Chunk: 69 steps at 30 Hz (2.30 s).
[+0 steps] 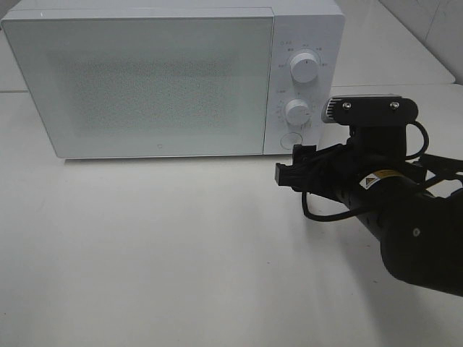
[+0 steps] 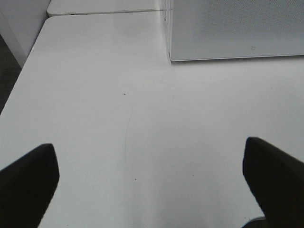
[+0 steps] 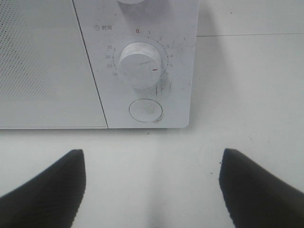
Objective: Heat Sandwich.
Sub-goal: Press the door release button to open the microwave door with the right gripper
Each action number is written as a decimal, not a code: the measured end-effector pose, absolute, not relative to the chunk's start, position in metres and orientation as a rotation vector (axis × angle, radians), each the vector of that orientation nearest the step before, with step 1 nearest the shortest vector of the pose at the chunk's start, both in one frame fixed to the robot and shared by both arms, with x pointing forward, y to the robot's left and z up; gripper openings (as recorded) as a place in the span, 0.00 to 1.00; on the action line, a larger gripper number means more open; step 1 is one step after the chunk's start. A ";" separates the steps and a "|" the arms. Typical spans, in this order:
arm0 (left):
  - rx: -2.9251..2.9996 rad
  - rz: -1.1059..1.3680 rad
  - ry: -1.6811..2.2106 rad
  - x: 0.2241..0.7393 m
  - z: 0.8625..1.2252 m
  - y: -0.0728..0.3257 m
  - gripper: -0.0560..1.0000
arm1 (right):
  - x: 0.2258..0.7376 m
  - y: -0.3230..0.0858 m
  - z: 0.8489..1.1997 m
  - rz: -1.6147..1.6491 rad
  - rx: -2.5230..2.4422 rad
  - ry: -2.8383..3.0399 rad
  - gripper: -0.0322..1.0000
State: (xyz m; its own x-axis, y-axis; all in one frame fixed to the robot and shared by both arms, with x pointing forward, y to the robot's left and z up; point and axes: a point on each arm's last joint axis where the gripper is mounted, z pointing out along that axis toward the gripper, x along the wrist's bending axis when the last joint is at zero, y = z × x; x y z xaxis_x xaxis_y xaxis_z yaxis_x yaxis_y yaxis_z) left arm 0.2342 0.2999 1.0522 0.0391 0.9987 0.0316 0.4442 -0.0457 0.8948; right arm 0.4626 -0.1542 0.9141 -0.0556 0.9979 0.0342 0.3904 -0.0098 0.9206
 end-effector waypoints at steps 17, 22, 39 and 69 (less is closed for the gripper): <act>1.587 0.961 1.496 0.234 1.052 0.300 0.98 | 0.462 -0.154 0.912 1.468 2.207 0.912 0.69; 1.587 0.961 1.496 0.234 1.052 0.300 0.98 | 0.461 -0.153 0.911 1.564 2.413 0.652 0.58; 1.587 0.961 1.496 0.234 1.052 0.300 0.98 | 0.461 -0.153 0.911 1.709 2.688 0.123 0.08; 1.587 0.961 1.496 0.234 1.052 0.300 0.98 | 0.509 -0.134 0.891 1.715 2.692 -0.005 0.04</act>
